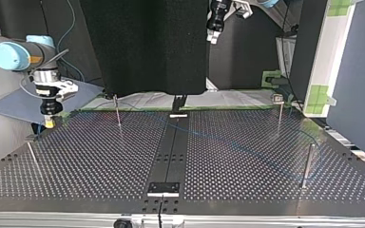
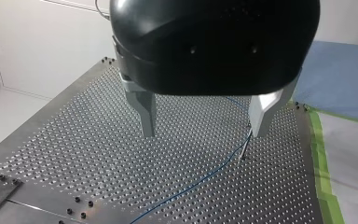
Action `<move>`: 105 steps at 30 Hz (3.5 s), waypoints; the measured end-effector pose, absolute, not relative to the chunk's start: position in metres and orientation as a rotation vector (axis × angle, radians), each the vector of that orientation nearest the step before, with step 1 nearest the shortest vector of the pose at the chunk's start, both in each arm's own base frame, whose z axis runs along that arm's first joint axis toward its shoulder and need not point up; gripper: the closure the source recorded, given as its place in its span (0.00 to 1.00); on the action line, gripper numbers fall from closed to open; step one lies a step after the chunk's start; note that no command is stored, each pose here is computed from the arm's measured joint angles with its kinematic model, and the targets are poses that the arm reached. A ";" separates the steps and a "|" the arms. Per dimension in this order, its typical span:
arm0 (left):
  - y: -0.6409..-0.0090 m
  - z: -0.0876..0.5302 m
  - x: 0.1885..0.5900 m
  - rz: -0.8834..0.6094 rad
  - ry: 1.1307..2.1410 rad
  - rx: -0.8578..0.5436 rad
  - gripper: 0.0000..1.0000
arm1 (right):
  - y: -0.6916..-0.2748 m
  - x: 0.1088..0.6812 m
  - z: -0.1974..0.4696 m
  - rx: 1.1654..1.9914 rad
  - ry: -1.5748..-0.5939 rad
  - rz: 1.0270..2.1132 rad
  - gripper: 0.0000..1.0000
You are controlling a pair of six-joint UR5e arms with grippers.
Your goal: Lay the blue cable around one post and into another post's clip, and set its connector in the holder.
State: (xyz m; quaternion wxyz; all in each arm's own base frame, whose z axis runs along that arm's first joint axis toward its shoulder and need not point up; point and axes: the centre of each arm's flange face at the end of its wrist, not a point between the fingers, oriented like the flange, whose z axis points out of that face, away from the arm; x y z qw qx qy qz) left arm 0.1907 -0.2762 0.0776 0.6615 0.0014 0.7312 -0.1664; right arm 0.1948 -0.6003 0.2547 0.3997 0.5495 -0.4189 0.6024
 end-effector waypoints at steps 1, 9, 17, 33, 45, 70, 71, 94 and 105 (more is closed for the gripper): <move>-0.276 0.078 0.191 -0.376 1.654 0.003 0.00 | -0.601 0.193 0.255 1.384 -1.069 1.529 1.00; -0.276 0.077 0.190 -0.374 1.657 0.005 0.00 | -0.602 0.180 0.270 1.327 -1.120 1.576 1.00; -0.275 0.076 0.190 -0.365 1.668 0.013 0.00 | -0.602 0.164 0.292 1.256 -1.161 1.624 1.00; -0.274 0.075 0.188 -0.349 1.686 0.027 0.00 | -0.612 0.139 0.293 1.203 -1.168 1.633 1.00; -0.273 0.074 0.188 -0.339 1.691 0.031 0.00 | -0.620 0.134 0.285 1.268 -1.163 1.563 1.00; -0.271 0.073 0.190 -0.320 1.707 0.041 0.00 | -0.647 0.139 0.301 1.366 -1.114 1.525 1.00; -0.271 0.073 0.190 -0.320 1.707 0.041 0.00 | -0.648 0.139 0.300 1.369 -1.116 1.524 1.00; -0.271 0.072 0.189 -0.311 1.717 0.049 0.00 | -0.660 0.139 0.293 1.422 -1.115 1.523 1.00; -0.270 0.072 0.189 -0.310 1.719 0.050 0.00 | -0.669 0.140 0.284 1.446 -1.132 1.511 1.00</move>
